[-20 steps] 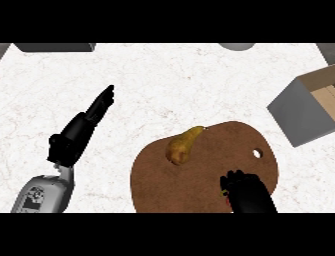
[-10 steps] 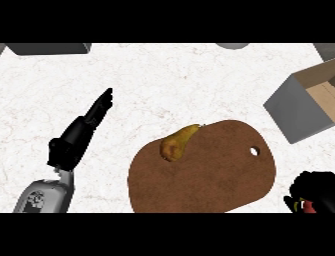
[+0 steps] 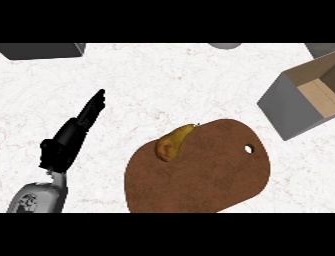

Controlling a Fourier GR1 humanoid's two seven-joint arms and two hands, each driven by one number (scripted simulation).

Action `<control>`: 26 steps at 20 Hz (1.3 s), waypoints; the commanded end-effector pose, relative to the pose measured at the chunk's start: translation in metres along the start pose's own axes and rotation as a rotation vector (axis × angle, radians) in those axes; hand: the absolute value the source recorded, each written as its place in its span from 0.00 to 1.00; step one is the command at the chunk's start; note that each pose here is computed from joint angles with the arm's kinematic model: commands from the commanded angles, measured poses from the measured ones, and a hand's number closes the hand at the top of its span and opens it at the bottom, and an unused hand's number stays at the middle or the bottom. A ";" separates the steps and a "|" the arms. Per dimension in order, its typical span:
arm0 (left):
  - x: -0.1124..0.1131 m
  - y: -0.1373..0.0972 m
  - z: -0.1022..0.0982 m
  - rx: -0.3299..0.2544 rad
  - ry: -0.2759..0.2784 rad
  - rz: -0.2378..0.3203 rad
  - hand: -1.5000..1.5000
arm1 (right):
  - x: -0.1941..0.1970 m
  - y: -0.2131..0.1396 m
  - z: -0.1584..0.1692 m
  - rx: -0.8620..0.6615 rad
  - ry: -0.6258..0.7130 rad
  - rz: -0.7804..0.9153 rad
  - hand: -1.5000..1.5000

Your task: Pick the bell pepper from the cutting board and place it in the cardboard box

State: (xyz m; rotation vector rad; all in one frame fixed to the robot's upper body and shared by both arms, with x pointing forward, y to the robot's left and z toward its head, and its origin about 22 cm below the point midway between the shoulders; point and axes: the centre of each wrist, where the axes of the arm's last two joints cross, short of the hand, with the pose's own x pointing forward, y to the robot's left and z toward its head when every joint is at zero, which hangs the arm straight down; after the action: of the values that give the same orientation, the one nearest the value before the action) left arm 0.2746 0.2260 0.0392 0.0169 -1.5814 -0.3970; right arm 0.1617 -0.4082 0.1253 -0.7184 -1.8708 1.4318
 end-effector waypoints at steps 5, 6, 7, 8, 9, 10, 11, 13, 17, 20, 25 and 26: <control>-0.004 -0.006 0.006 -0.003 0.002 0.006 0.50 | -0.030 -0.095 0.043 -0.188 0.030 -0.159 1.00; 0.003 0.006 -0.002 0.000 -0.011 0.012 0.50 | -0.035 -0.096 0.059 -0.194 0.056 -0.184 1.00; 0.011 0.000 -0.002 -0.012 -0.024 -0.021 0.50 | -0.030 -0.115 0.052 -0.197 0.070 -0.174 1.00; -0.012 -0.008 -0.002 -0.012 -0.022 -0.009 0.50 | -0.034 -0.120 0.059 -0.205 0.084 -0.178 1.00; -0.011 -0.014 0.007 -0.039 -0.015 -0.007 0.50 | -0.037 -0.129 0.074 -0.209 0.111 -0.172 1.00; 0.007 -0.010 0.000 -0.038 -0.036 -0.012 0.50 | -0.035 -0.141 0.070 -0.217 0.141 -0.163 1.00; 0.004 0.001 0.002 -0.032 -0.064 -0.016 0.50 | -0.044 -0.133 0.067 -0.241 0.172 -0.153 1.00; 0.002 -0.029 -0.006 -0.052 -0.029 0.012 0.50 | -0.036 -0.148 0.055 -0.246 0.193 -0.154 1.00; 0.012 -0.030 -0.013 -0.067 -0.046 0.012 0.50 | -0.050 -0.160 0.040 -0.253 0.222 -0.169 1.00; 0.012 -0.014 -0.016 -0.074 -0.022 0.003 0.50 | -0.059 -0.171 0.024 -0.245 0.227 -0.206 1.00; 0.013 -0.028 -0.008 -0.083 -0.039 -0.014 0.50 | -0.063 -0.151 -0.016 -0.251 0.245 -0.210 1.00; 0.010 -0.009 -0.033 -0.061 -0.057 0.009 0.50 | -0.069 -0.144 -0.024 -0.273 0.255 -0.227 1.00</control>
State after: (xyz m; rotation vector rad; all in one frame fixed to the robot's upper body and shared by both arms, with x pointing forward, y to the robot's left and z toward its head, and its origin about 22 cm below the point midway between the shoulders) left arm 0.2871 0.2068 0.0430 -0.0473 -1.6066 -0.4561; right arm 0.1954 -0.4915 0.2539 -0.7516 -1.8983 0.9476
